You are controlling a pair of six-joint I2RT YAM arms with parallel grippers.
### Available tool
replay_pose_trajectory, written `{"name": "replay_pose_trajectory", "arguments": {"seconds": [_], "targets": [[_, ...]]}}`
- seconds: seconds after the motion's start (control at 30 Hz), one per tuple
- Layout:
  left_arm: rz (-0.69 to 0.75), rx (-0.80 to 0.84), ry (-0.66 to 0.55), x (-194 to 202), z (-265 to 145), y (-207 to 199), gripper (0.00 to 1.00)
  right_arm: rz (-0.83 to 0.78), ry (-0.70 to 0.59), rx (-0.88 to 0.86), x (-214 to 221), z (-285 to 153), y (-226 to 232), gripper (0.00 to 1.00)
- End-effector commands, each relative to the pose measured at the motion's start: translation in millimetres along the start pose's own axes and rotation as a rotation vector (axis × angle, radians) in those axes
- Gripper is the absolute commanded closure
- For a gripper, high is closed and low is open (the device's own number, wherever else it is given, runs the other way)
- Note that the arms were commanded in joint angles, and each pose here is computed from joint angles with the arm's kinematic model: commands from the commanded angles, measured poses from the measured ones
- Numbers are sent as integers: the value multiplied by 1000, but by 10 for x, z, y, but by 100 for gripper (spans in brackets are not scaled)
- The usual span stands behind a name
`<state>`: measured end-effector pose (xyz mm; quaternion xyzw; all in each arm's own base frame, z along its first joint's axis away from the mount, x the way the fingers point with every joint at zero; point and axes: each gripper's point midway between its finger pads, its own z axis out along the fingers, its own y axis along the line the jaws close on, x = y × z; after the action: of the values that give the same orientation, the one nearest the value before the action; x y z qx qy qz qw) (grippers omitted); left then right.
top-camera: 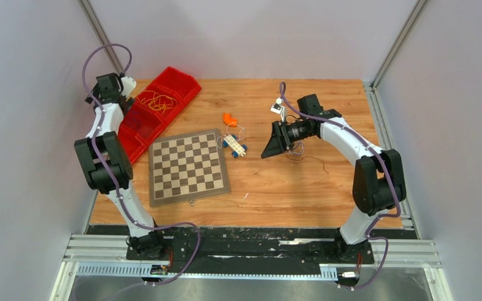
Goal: Untangle the cables
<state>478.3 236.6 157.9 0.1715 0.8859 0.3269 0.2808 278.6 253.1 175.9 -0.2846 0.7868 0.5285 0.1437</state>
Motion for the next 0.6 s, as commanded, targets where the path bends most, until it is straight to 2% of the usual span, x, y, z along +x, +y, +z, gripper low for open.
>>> {"name": "replay_pose_trajectory", "arguments": {"seconds": [0.0, 0.03, 0.07, 0.1, 0.2, 0.23, 0.27, 0.57], "targets": [[92, -511, -72, -350, -409, 969, 0, -63, -24, -28, -140, -38, 105, 41], [124, -609, -95, -435, -509, 1126, 0, -65, -24, -27, -136, -39, 108, 41], [162, -626, -88, -391, -463, 1059, 0, -67, -24, -27, -133, -43, 113, 41], [198, -719, -121, -490, -586, 1190, 0, -67, -23, -25, -131, -47, 117, 41], [387, -811, -118, -528, -587, 1105, 0, -70, -22, -22, -127, -50, 118, 41], [415, -853, -153, -581, -635, 1098, 0, -71, -22, -22, -126, -50, 119, 41], [483, -865, -142, -598, -634, 1077, 0, -72, -21, -22, -127, -53, 124, 41], [849, -876, -301, -843, -876, 724, 0, -74, -17, -20, -107, -66, 117, 41]]}}
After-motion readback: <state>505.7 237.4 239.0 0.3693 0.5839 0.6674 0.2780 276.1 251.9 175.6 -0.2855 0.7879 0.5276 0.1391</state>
